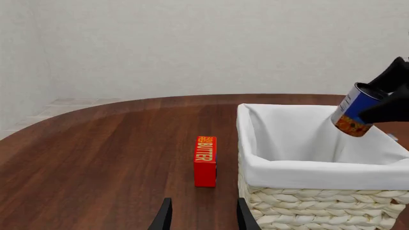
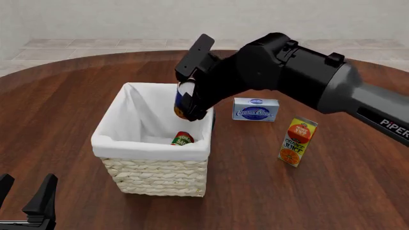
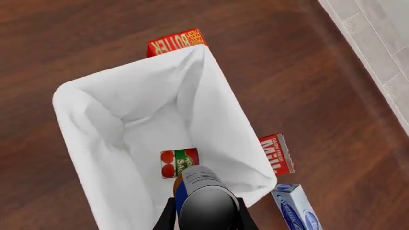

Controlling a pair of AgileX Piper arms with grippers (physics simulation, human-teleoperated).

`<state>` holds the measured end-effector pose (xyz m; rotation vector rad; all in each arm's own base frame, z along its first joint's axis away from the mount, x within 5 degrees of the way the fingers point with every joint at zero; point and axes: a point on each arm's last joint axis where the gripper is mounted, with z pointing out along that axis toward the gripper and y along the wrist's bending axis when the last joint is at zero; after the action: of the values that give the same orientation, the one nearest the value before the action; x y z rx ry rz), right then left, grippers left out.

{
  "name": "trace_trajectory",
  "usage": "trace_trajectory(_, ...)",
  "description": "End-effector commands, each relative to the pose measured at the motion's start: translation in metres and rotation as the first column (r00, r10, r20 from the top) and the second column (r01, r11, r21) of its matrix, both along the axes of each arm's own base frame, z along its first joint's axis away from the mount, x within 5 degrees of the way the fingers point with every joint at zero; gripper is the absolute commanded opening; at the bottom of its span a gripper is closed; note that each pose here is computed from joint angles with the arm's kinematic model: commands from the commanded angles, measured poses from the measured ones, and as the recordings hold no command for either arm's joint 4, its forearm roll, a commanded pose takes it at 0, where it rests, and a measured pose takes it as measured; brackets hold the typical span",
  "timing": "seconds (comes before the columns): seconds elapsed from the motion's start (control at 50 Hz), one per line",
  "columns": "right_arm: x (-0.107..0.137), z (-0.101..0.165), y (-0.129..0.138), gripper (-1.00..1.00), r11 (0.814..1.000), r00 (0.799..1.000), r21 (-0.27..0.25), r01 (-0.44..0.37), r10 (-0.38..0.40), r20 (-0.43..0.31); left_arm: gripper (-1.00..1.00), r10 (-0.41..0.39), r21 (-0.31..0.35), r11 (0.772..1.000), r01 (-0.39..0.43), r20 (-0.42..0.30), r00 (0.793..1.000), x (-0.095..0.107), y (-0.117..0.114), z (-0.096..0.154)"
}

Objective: Pick up the alphabet soup and the tomato sauce, and put them in the basket.

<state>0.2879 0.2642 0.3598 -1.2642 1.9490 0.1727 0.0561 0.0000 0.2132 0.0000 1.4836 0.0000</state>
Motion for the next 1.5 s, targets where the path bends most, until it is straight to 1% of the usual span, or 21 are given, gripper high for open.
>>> trace_trajectory(0.02, -0.002, -0.001, 0.007, -1.00, 1.000, 1.000, 0.015, -0.001, 0.001, -0.002, 1.00, 0.000, 0.000, 1.000, 0.000, 0.000, 1.000, 0.000, 0.000, 0.000)
trace_trajectory(0.28, 0.001, -0.006, 0.014, -1.00, 1.000, 1.000, 0.008, -0.011, 0.011, -0.006, 1.00, 0.000, 0.000, 1.000, 0.000, 0.000, 1.000, 0.000, 0.000, 0.000)
trace_trajectory(0.36, 0.005, -0.011, 0.015, -1.00, 1.000, 1.000, -0.001, -0.008, 0.008, -0.011, 1.00, 0.000, 0.000, 1.000, 0.000, 0.000, 1.000, 0.000, 0.000, 0.000)
trace_trajectory(0.54, 0.004, -0.015, 0.018, -1.00, 1.000, 1.000, -0.006, -0.017, 0.017, -0.017, 1.00, 0.000, 0.000, 1.000, 0.000, 0.000, 1.000, 0.000, 0.000, 0.000)
trace_trajectory(0.8, 0.004, -0.029, 0.024, -1.00, 0.999, 0.999, -0.020, -0.025, 0.025, -0.032, 1.00, 0.000, 0.000, 1.000, 0.000, 0.000, 1.000, 0.000, 0.000, 0.000)
trace_trajectory(1.18, 0.007, -0.043, 0.031, -1.00, 0.999, 0.998, -0.031, -0.031, 0.029, -0.048, 1.00, 0.000, 0.000, 1.000, 0.000, 0.000, 1.000, 0.000, 0.000, 0.000)
trace_trajectory(1.46, 0.004, -0.046, 0.036, -1.00, 0.999, 0.998, -0.032, -0.039, 0.037, -0.057, 1.00, 0.000, 0.000, 1.000, 0.000, 0.000, 1.000, 0.000, 0.000, 0.000)
trace_trajectory(1.48, 0.002, -0.045, 0.037, 1.00, 0.998, 0.998, -0.031, -0.047, 0.045, -0.054, 1.00, 0.000, 0.000, 1.000, 0.000, 0.000, 1.000, 0.000, 0.000, 0.000)
trace_trajectory(1.5, 0.002, -0.045, 0.038, 1.00, 0.998, 0.998, -0.031, -0.046, 0.044, -0.055, 1.00, 0.000, 0.000, 1.000, 0.000, 0.000, 1.000, 0.000, 0.000, 0.000)
